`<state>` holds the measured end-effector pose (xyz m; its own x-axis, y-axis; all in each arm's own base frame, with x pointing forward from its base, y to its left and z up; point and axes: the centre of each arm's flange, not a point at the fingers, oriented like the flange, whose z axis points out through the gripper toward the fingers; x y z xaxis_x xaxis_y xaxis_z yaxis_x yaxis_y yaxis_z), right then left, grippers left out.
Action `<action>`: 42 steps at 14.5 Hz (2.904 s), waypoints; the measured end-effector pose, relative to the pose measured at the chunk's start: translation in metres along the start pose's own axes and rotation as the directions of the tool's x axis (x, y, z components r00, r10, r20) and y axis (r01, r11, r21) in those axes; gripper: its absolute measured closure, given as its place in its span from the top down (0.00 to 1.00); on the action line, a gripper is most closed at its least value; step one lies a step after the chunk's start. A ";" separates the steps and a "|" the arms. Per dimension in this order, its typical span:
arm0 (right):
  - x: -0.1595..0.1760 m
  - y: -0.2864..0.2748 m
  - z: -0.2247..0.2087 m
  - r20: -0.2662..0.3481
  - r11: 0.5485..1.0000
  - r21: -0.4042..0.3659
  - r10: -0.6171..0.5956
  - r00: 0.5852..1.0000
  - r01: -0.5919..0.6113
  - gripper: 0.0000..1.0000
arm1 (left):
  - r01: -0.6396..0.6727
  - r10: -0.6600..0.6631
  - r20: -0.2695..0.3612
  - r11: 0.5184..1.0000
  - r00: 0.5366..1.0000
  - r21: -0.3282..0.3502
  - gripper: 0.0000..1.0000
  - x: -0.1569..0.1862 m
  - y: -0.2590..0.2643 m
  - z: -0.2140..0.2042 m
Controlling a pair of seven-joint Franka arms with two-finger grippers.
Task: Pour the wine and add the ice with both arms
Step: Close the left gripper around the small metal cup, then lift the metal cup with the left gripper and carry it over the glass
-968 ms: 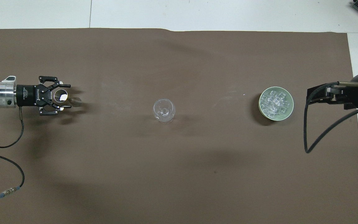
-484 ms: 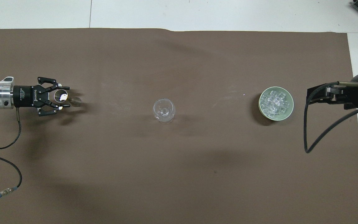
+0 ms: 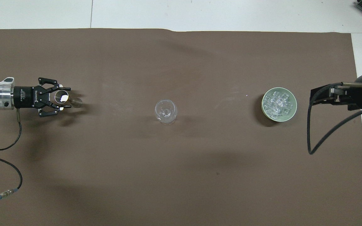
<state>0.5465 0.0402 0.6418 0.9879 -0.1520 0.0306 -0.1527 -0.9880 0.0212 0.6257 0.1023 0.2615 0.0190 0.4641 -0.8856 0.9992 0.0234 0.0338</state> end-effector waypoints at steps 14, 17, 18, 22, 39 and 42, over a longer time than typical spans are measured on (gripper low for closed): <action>0.000 0.000 0.000 0.000 1.000 0.000 0.000 1.000 0.000 1.00 | -0.028 0.028 0.013 1.000 1.000 0.010 0.21 -0.002 -0.001 0.001; 0.000 0.000 0.000 0.000 1.000 0.000 0.000 1.000 0.000 1.00 | -0.037 0.037 0.024 0.999 0.999 0.009 0.21 -0.006 -0.002 -0.008; 0.000 0.000 0.000 0.000 1.000 0.000 0.000 1.000 0.000 1.00 | -0.045 0.045 0.022 0.999 0.999 0.002 0.21 -0.010 -0.001 -0.014; 0.000 0.000 0.000 0.000 1.000 0.000 0.000 1.000 0.000 1.00 | -0.051 0.051 0.023 0.999 0.998 -0.012 0.21 -0.033 0.000 -0.032; 0.000 0.000 0.000 0.000 1.000 0.000 0.000 1.000 0.000 1.00 | 0.054 -0.049 -0.040 0.992 0.998 0.116 0.21 -0.180 0.021 0.040; 0.000 0.000 0.000 0.000 1.000 0.000 0.000 1.000 0.000 1.00 | 0.055 -0.050 -0.050 0.993 0.998 0.104 0.21 -0.207 0.024 0.067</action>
<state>0.5465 0.0402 0.6418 0.9879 -0.1520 0.0306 -0.1527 -0.9880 0.0212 0.6483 -0.0525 0.4145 -0.0327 0.5057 -0.8621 0.9970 -0.0435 -0.0633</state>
